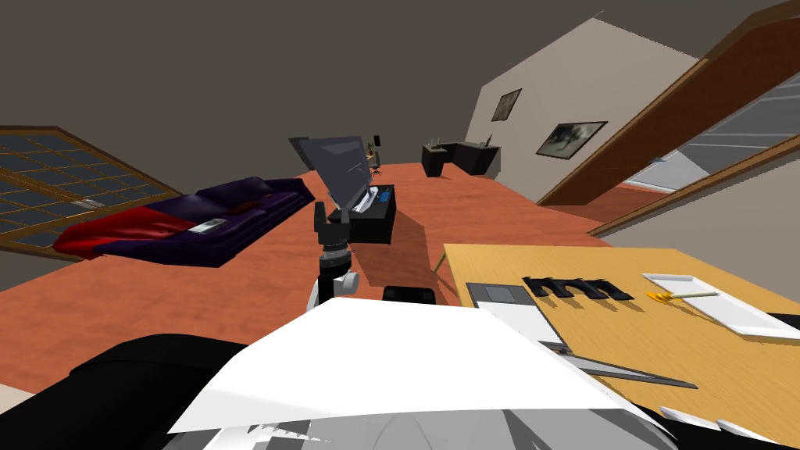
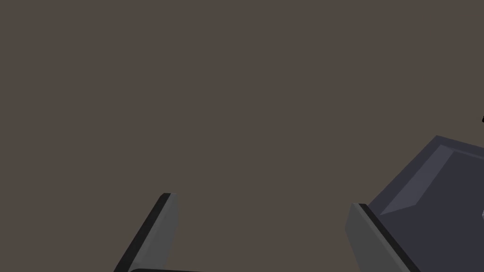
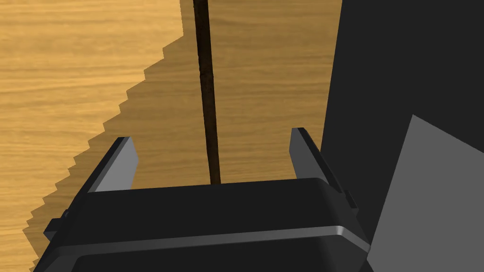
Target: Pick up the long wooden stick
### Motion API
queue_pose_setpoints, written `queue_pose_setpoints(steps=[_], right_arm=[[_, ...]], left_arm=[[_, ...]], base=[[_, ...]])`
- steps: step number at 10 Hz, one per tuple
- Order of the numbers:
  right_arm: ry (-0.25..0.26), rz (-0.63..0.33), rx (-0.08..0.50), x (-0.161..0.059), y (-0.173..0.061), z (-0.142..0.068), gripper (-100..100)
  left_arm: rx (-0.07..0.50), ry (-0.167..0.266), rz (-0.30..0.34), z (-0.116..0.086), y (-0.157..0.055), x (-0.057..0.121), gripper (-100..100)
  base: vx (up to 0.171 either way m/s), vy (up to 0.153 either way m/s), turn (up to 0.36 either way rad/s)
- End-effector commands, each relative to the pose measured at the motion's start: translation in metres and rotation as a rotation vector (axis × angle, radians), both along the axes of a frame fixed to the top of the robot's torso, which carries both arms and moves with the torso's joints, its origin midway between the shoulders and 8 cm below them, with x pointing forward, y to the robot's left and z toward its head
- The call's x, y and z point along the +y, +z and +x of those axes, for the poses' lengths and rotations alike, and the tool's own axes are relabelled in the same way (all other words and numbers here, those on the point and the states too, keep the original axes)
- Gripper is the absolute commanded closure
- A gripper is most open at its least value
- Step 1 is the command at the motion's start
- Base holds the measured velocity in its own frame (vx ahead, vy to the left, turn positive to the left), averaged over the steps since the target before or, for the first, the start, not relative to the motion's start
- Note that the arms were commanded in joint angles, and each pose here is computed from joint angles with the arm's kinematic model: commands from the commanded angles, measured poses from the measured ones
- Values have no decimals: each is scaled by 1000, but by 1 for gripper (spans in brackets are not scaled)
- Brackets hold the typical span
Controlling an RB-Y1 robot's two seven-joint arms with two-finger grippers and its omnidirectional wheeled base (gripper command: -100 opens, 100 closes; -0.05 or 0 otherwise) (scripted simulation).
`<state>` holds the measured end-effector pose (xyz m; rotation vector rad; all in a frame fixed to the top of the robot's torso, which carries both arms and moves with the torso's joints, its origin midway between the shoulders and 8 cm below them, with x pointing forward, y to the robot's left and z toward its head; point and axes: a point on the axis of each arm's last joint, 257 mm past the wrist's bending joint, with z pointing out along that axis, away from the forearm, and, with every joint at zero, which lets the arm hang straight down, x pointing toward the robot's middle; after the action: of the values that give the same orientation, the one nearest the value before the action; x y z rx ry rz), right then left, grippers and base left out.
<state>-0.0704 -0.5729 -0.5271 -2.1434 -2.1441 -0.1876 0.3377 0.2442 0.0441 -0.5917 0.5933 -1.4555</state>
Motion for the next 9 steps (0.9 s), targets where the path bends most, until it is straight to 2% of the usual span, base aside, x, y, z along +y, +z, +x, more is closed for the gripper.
queue_pose_setpoints(steps=[1, 2, 5, 7, 8, 9], right_arm=[[0, 0, 0, 0, 0, 0, 0], [-34, 0, 0, 4, -5, 4, -100], [-84, -1, -1, 9, -12, 10, -100], [-101, -1, -1, 11, -15, 12, -100], [-134, -1, -1, 15, -20, 17, -100], [-134, -1, -1, 15, -20, 17, -100]], left_arm=[[0, 0, 0, 0, 0, 0, 0], [0, 0, 0, 0, 0, 0, 0], [0, 0, 0, 0, 0, 0, 0], [0, 0, 0, 0, 0, 0, 0], [0, 0, 0, 0, 0, 0, 0], [0, 0, 0, 0, 0, 0, 0]], base=[[2, -8, 2], [-84, -8, 229], [-151, -9, 202], [-85, -11, 106], [-95, 3, 190], [-98, -7, 137]])
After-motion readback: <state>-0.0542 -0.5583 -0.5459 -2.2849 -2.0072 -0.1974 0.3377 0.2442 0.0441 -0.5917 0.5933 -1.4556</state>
